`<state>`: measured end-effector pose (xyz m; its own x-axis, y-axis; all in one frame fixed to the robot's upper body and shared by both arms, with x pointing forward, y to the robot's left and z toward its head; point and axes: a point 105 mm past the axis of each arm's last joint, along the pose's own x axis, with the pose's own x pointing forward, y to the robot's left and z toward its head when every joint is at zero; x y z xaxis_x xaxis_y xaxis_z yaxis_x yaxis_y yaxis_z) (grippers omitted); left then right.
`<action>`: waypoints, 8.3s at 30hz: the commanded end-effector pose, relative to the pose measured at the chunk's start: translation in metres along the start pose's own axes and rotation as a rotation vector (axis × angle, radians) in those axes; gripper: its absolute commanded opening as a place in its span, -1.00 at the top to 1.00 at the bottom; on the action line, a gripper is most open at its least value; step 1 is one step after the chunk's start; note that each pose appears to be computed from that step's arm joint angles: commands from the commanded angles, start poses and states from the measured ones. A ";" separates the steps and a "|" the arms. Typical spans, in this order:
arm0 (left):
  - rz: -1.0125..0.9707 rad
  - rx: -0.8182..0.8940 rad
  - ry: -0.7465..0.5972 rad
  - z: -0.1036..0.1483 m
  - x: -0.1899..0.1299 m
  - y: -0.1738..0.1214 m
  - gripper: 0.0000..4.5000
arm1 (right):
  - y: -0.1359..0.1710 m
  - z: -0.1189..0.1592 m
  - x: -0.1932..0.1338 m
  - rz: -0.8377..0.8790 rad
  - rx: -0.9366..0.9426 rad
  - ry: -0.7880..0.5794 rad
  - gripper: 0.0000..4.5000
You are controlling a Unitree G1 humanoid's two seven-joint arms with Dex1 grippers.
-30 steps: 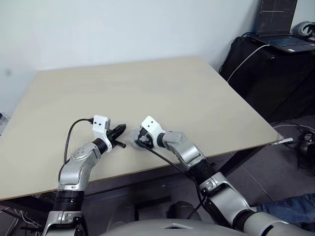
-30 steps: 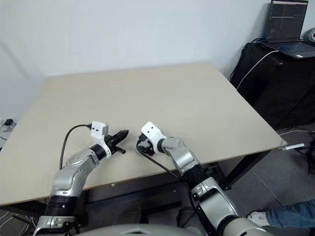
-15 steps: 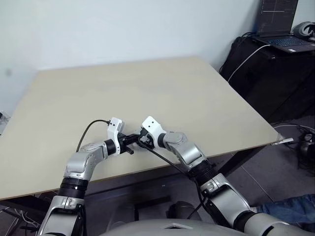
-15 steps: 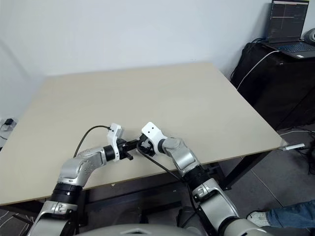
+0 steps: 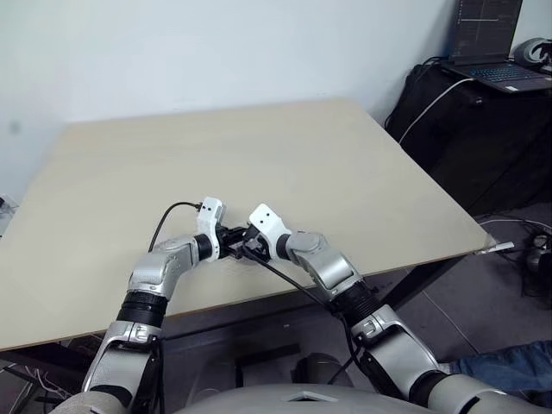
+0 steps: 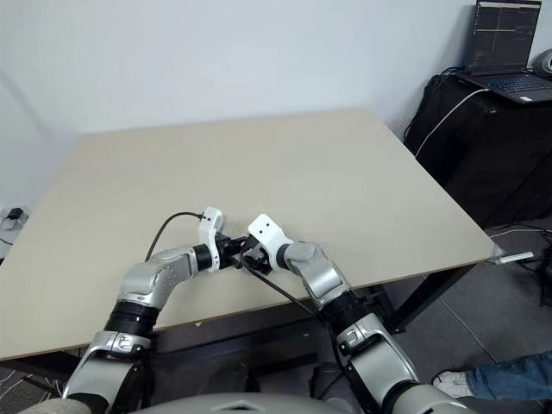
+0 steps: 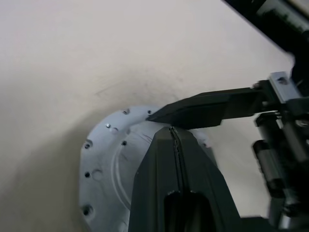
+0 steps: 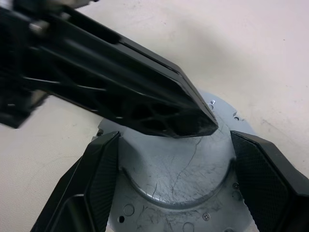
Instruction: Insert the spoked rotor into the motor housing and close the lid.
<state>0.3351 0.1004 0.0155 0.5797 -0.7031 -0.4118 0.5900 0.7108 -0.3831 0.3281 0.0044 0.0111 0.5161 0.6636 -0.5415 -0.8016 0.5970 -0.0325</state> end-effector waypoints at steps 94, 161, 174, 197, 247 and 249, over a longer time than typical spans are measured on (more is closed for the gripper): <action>0.095 -0.028 0.004 -0.022 -0.031 0.010 1.00 | 0.014 0.049 -0.019 0.488 1.436 -0.304 -0.99; -0.057 -1.075 -0.789 -0.033 -0.083 -0.081 -0.29 | 0.011 0.055 -0.070 0.636 1.447 -0.516 0.46; -0.191 -1.151 -0.910 -0.010 -0.083 -0.088 -0.99 | 0.020 0.051 -0.071 0.646 1.403 -0.415 0.46; -0.263 -1.192 -0.918 -0.006 -0.077 -0.091 -0.45 | 0.044 0.030 -0.082 0.680 1.373 -0.274 0.46; 0.535 -1.071 -0.912 0.054 -0.048 0.116 0.05 | -0.013 -0.002 -0.087 -0.284 0.083 -0.488 -1.00; 0.556 -1.059 -0.873 0.055 -0.044 0.119 0.05 | -0.013 -0.002 -0.087 -0.286 0.085 -0.484 -1.00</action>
<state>0.3990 0.2135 0.0136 0.9450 0.1399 -0.2958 -0.3232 0.2591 -0.9102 0.2898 -0.0598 0.0465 0.7963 0.5950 -0.1091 -0.6010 0.7987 -0.0305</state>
